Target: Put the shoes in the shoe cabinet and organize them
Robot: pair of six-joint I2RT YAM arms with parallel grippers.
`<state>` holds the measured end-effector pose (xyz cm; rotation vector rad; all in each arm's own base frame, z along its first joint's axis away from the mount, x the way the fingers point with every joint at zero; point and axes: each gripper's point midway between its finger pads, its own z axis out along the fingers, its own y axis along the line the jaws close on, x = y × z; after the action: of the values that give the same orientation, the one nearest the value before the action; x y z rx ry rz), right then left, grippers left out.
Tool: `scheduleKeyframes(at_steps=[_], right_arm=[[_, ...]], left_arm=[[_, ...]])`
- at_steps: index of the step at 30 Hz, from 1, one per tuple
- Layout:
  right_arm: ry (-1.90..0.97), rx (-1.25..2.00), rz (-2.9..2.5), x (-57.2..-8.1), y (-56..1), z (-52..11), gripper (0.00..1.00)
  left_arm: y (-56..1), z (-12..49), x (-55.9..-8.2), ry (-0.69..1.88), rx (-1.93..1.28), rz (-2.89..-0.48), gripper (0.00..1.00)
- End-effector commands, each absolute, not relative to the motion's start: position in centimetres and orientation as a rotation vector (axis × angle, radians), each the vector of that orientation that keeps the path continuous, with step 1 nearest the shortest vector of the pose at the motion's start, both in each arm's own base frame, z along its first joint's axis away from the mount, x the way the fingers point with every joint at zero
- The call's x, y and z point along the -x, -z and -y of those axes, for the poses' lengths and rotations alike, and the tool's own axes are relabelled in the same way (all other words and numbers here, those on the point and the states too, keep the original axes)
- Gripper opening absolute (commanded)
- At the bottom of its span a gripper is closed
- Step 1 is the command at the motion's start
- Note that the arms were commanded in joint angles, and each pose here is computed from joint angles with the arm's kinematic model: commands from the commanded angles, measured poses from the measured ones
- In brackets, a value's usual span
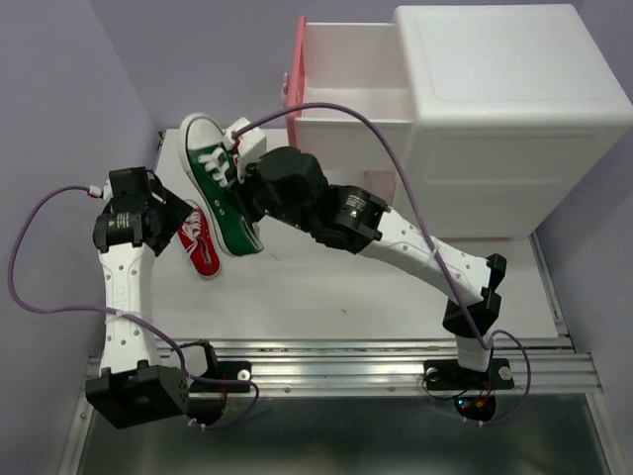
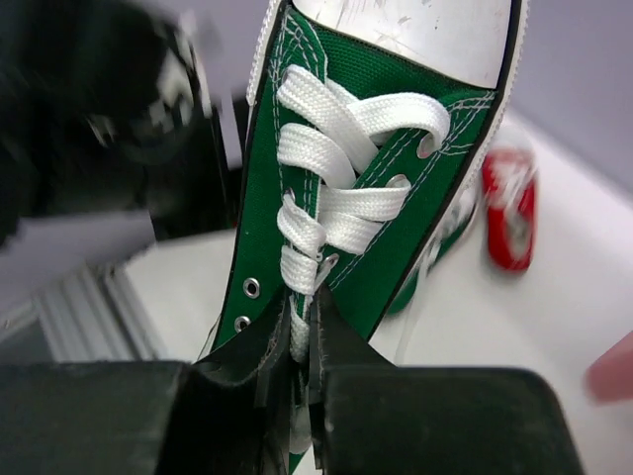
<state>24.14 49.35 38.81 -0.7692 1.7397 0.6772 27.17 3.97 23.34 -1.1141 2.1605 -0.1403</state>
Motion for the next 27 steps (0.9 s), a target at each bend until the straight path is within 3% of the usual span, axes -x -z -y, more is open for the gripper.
scheduleKeyframes(at_steps=[1,7,12,20,27], right_arm=[[-0.653,0.566,-1.218,-26.5,-55.8,-46.8,0.01],[-0.519,0.251,-0.822,-30.5,-66.6,-41.4,0.00],[-0.489,0.052,-0.619,-35.1,-70.4,-34.1,0.00],[-0.432,0.024,-0.522,-37.5,-71.6,-29.9,0.01],[-0.143,0.177,-0.729,-42.2,-67.9,-26.9,0.01]], left_arm=[[-25.6,-3.5,-28.4,0.222,1.114,-2.086,0.82],[-27.6,-2.6,-29.8,0.308,1.040,-2.061,0.82],[-29.9,-2.2,-31.3,0.359,0.959,-2.027,0.82],[-28.9,-0.5,-31.6,0.482,0.956,-2.042,0.82],[-29.1,-0.4,-31.4,0.482,0.928,-2.043,0.82]])
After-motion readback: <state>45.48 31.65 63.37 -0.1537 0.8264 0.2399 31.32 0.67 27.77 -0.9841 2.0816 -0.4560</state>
